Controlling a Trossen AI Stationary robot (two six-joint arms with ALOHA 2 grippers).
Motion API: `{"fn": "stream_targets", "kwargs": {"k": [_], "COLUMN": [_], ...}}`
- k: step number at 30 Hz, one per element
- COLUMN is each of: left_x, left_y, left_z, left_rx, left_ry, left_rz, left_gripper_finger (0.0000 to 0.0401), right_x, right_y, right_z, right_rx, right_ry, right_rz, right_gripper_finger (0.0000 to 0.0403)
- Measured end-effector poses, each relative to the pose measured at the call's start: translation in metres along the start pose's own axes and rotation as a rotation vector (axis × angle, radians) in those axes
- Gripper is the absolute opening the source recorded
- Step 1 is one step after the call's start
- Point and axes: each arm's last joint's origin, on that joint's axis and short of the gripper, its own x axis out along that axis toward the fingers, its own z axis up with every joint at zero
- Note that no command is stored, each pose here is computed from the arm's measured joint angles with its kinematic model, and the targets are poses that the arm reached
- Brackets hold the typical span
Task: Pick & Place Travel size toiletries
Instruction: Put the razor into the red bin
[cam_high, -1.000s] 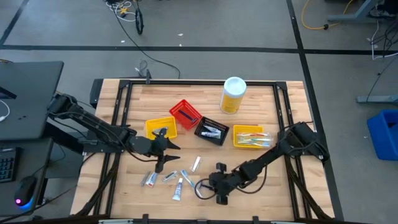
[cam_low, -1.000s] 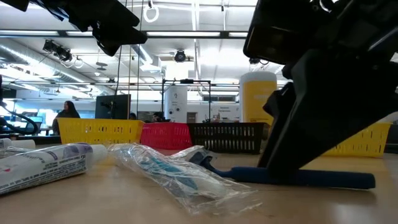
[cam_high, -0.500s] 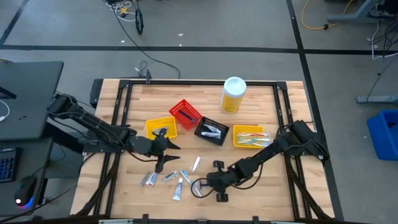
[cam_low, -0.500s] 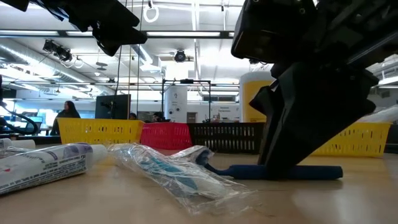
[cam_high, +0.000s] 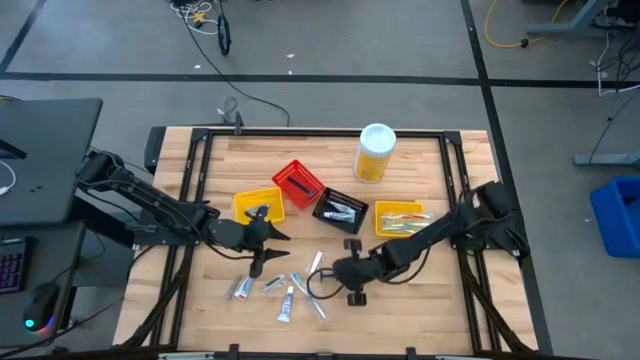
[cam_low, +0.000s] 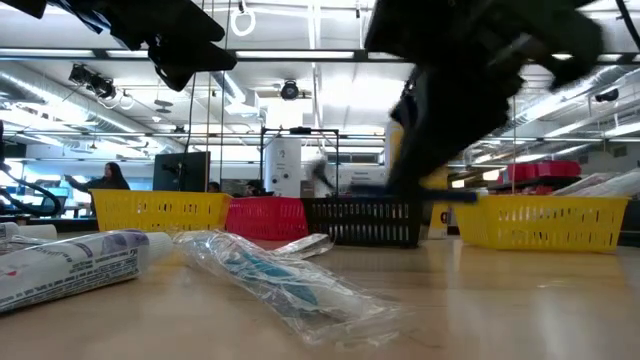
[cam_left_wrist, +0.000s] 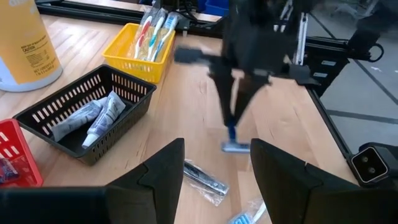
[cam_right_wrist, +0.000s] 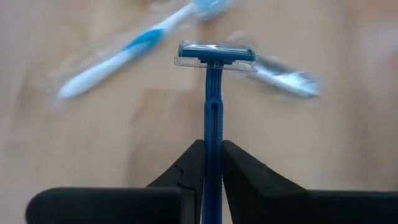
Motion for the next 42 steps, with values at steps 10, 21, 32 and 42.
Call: {"fn": "stream_targets", "kwargs": {"k": [10, 21, 32, 42], "left_x": [0.0, 0.0, 0.001, 0.026], "left_y": [0.001, 0.002, 0.017, 0.009], "left_z": [0.001, 0.001, 0.0, -0.001], "left_rx": [-0.005, 0.002, -0.264, -0.131], "left_ry": [-0.02, -0.025, -0.148, -0.229], "left_rz": [0.045, 0.077, 0.401, 0.404], "left_gripper_finger": [0.0194, 0.0194, 0.0194, 0.0194], "right_x": [-0.027, -0.023, -0.025, -0.089], "right_y": [-0.084, -0.167, -0.142, -0.117], "right_z": [0.028, 0.048, 0.059, 0.076], "right_rx": [0.054, 0.273, 0.207, 0.186], "right_ry": [-0.117, -0.309, -0.406, -0.607], "right_rz": [-0.408, -0.354, -0.248, -0.108], "right_gripper_finger": [0.0052, 0.0052, 0.0052, 0.0052]}}
